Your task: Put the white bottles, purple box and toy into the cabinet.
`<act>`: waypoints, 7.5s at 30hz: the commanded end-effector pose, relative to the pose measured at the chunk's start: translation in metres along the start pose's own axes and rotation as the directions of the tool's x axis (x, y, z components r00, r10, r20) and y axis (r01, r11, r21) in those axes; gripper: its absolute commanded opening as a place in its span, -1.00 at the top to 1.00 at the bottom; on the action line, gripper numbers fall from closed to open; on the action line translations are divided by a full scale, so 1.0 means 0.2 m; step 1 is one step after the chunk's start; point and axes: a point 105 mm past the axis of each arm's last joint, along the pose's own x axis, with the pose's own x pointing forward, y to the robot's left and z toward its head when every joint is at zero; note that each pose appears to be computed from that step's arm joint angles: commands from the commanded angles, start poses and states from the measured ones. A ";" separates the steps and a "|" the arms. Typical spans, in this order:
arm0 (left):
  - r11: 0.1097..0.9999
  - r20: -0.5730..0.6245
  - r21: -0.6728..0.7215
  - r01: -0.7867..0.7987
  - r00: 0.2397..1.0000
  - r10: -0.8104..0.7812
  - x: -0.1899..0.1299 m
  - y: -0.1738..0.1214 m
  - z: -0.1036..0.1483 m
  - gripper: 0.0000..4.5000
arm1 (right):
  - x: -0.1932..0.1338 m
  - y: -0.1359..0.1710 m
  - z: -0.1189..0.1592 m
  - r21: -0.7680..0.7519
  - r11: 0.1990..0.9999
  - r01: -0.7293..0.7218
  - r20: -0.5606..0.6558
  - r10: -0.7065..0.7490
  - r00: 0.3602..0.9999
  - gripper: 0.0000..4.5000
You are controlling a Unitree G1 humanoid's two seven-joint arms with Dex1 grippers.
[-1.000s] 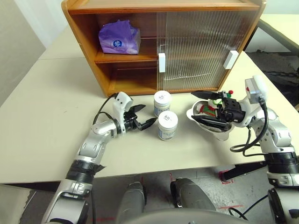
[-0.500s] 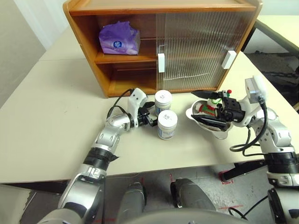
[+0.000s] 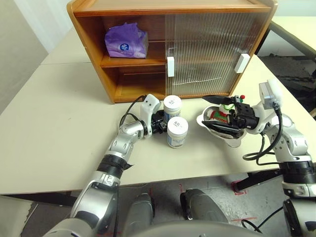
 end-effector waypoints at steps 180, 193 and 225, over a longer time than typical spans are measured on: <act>0.769 0.012 -0.055 -0.637 0.769 0.639 -0.02 0.61 0.19 0.99 | 0.00 0.00 -0.03 -0.019 0.999 0.042 0.001 -0.042 0.999 -1.00; 0.792 0.023 -0.055 -0.609 0.792 0.610 0.02 0.57 0.20 0.99 | -0.01 -0.01 -0.02 -0.025 0.999 0.045 -0.008 -0.046 0.999 -1.00; 0.967 0.039 0.005 0.253 0.967 -0.253 -0.42 -0.13 -0.04 -0.99 | 0.02 -0.03 -0.04 0.003 1.000 -0.001 -0.006 0.001 1.000 -1.00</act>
